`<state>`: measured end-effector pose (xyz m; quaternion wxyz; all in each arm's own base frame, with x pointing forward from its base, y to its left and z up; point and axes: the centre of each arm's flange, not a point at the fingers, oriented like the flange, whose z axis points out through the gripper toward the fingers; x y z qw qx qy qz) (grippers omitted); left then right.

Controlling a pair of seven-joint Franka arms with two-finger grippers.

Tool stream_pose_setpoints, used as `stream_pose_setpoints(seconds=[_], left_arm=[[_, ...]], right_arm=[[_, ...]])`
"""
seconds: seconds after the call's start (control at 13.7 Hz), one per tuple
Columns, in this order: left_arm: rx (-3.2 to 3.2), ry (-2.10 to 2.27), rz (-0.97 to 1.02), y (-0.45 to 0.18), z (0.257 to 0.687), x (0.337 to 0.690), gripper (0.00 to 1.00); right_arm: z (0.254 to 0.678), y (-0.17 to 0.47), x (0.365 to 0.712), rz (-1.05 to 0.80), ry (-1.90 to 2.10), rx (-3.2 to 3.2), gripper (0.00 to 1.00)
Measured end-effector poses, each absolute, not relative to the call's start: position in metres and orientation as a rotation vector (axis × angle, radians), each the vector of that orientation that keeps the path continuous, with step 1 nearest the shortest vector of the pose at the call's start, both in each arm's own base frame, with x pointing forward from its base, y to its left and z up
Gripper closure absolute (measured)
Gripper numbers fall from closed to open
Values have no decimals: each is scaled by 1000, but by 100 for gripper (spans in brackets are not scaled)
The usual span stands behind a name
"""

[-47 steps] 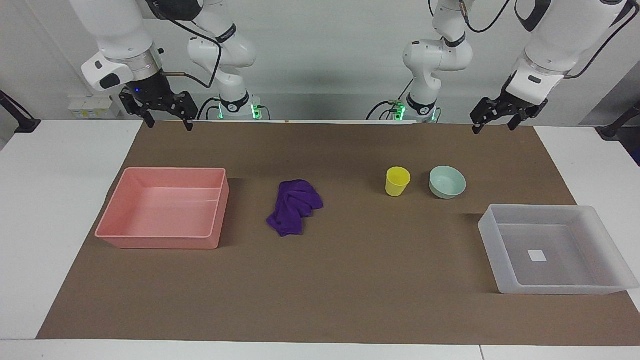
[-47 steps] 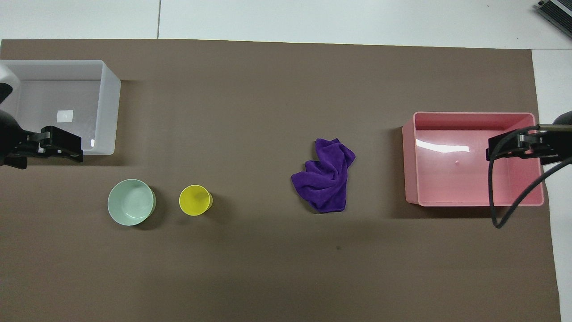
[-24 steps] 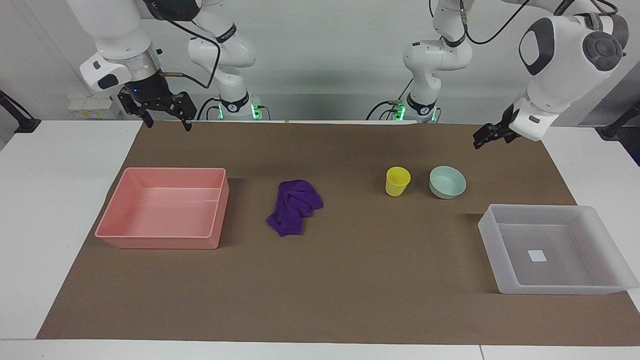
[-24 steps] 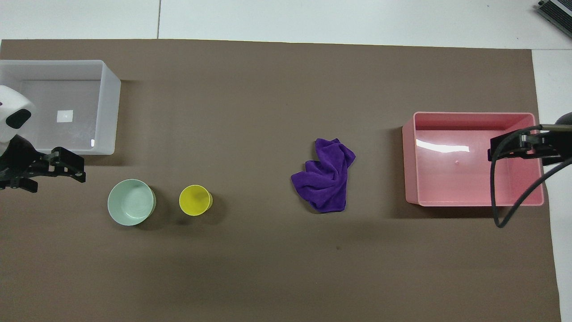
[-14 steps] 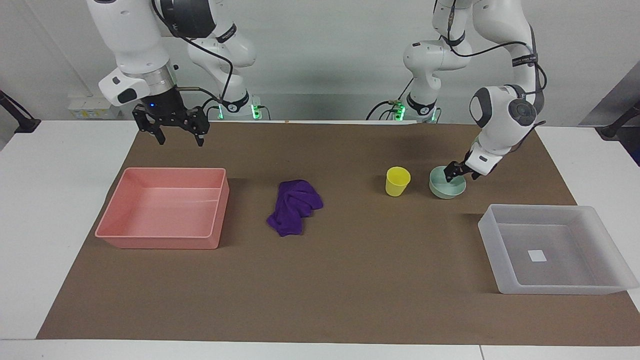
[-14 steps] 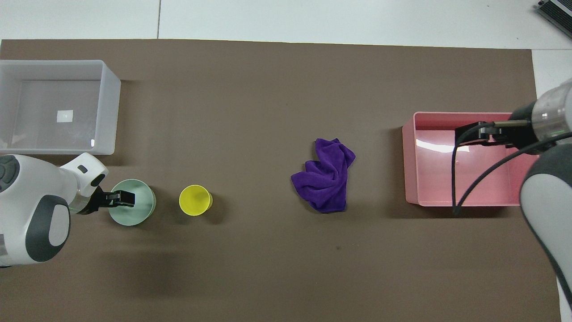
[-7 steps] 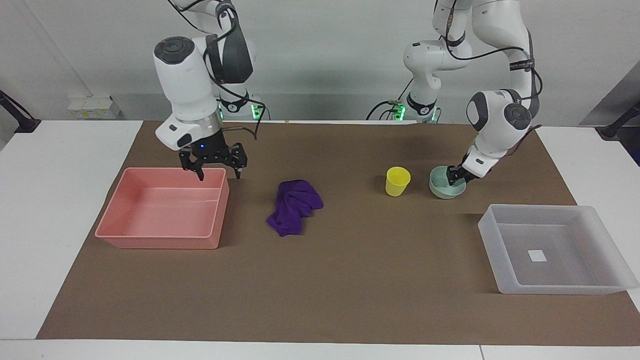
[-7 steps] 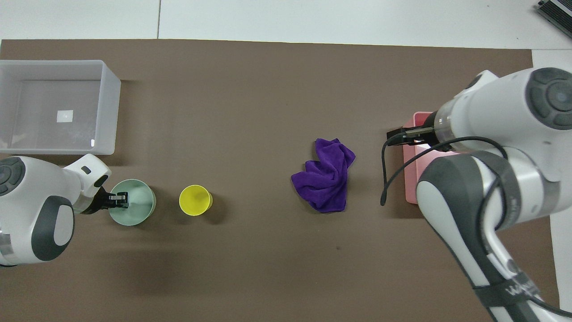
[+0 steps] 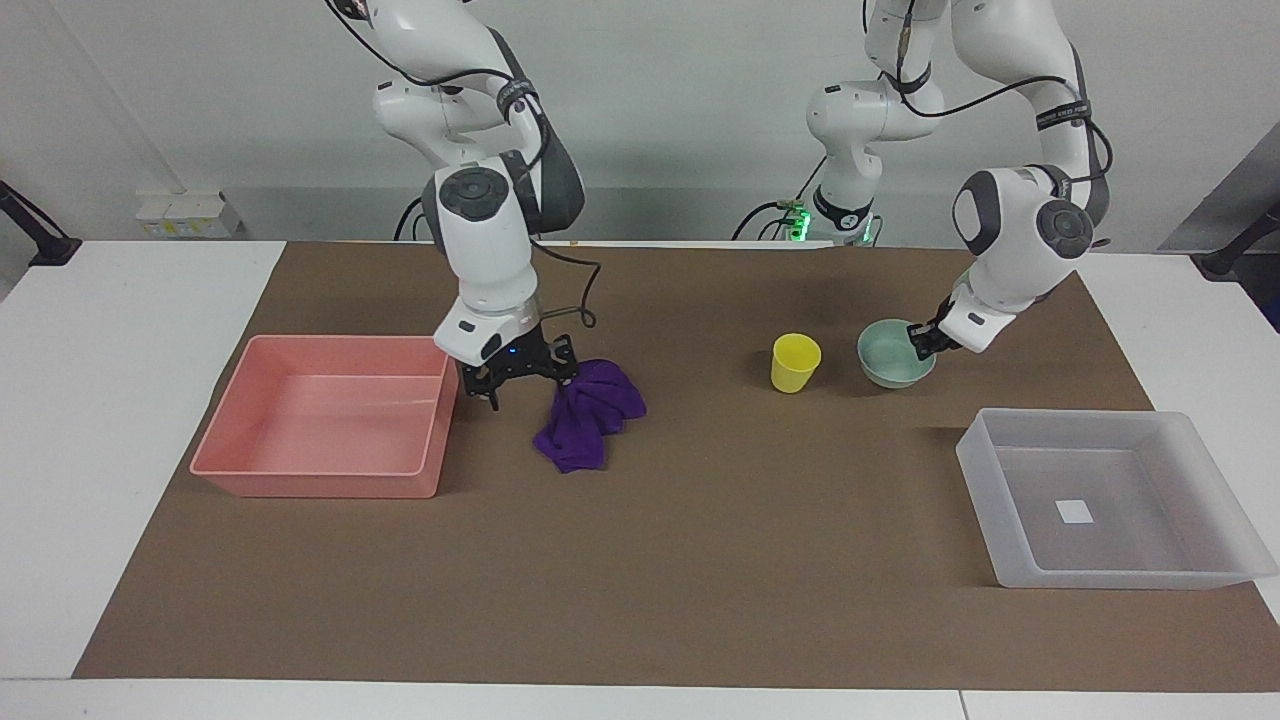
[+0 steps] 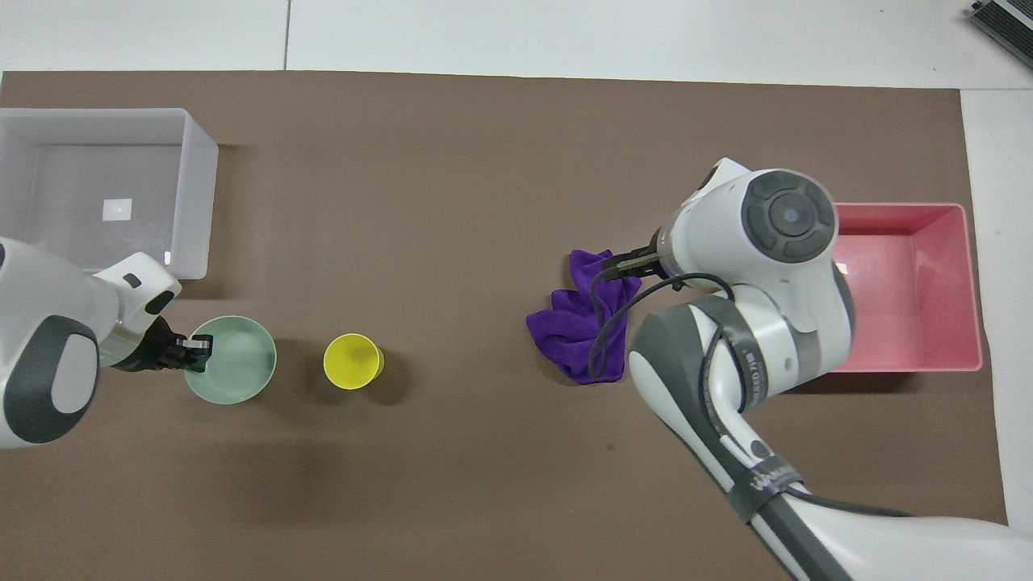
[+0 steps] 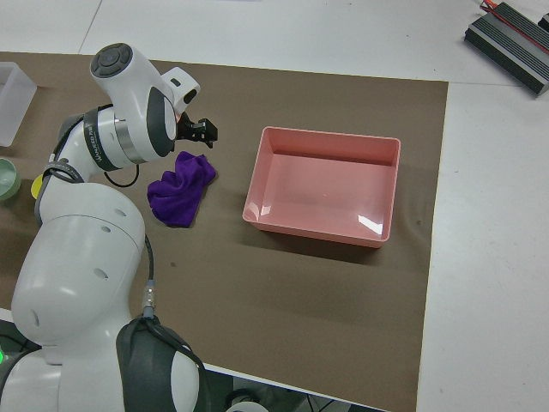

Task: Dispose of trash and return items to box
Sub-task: 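Lift the green bowl into the clear box while the right gripper grasps the cloth, then carry the purple cloth into the pink box while the left gripper releases the bowl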

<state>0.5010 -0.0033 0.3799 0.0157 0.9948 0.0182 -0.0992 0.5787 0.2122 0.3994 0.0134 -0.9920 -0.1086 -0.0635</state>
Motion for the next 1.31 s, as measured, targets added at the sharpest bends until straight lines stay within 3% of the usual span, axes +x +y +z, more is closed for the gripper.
stream_pose_setpoints(seconds=[0.36, 0.51, 0.8, 1.09, 1.31], left_arm=[[3093, 125, -184, 27, 507, 556, 97], [3086, 182, -99, 66, 530, 591, 97], [3083, 213, 24, 134, 476, 655, 97], [3091, 265, 136, 165, 417, 684, 97], [3087, 271, 74, 175, 370, 689, 97]], right_arm=[[356, 230, 556, -233, -396, -3070, 0], [338, 248, 543, -226, -443, -3059, 0], [305, 257, 525, -166, -481, -3064, 0], [288, 263, 515, -279, -509, -3024, 0], [289, 271, 512, -311, -598, -3029, 34]])
